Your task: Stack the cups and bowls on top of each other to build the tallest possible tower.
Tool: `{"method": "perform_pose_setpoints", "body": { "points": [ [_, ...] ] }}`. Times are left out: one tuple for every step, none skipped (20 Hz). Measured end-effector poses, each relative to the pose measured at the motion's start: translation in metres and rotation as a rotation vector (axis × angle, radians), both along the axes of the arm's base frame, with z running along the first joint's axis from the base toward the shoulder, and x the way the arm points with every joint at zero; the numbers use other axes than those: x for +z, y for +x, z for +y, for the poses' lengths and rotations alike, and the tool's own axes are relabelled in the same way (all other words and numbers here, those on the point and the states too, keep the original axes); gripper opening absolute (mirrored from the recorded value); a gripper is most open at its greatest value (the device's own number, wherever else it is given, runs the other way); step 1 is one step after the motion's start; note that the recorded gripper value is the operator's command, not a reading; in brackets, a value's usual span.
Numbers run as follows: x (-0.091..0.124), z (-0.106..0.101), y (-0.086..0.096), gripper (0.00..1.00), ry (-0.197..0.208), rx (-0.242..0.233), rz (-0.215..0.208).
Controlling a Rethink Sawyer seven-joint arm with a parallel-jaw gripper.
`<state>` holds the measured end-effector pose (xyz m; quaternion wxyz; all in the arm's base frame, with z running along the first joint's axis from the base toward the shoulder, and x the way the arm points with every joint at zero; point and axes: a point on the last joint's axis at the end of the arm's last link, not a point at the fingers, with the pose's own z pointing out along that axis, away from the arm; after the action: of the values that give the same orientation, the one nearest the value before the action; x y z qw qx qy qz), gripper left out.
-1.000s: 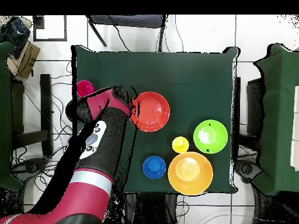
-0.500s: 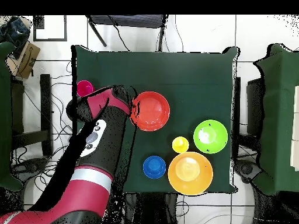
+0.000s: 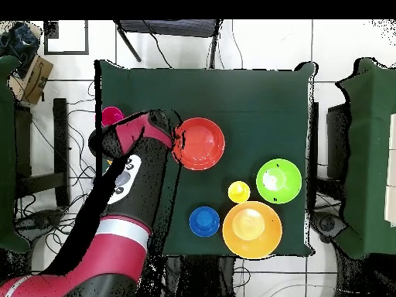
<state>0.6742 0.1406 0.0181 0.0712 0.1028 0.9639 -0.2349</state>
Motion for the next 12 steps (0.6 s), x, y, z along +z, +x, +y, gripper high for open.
{"method": "perform_pose_setpoints", "body": {
  "points": [
    [0.0005,-0.0003,0.0014,0.0,0.001,0.0,-0.003],
    [0.0012,-0.0007,0.0026,0.0,0.001,0.0,-0.005],
    [0.0017,-0.0012,0.0036,0.0,0.001,-0.001,-0.007],
    [0.0017,-0.0018,0.0038,0.0,0.001,-0.002,-0.007],
    [0.0018,-0.0024,0.004,0.0,0.001,-0.003,-0.007],
    [0.0016,-0.0033,0.0042,0.0,0.001,-0.004,-0.007],
    [0.0017,-0.0037,0.0043,0.0,0.001,-0.004,-0.007],
    [0.0017,-0.0044,0.0044,0.0,0.001,-0.005,-0.007],
    [0.0017,-0.0048,0.0045,0.0,0.001,-0.006,-0.007],
    [0.0017,-0.0051,0.0046,0.0,0.001,-0.007,-0.007],
    [0.0018,-0.006,0.0048,1.0,0.001,-0.008,-0.007],
    [0.0018,-0.0061,0.0048,1.0,0.001,-0.008,-0.007]
  ]
}}
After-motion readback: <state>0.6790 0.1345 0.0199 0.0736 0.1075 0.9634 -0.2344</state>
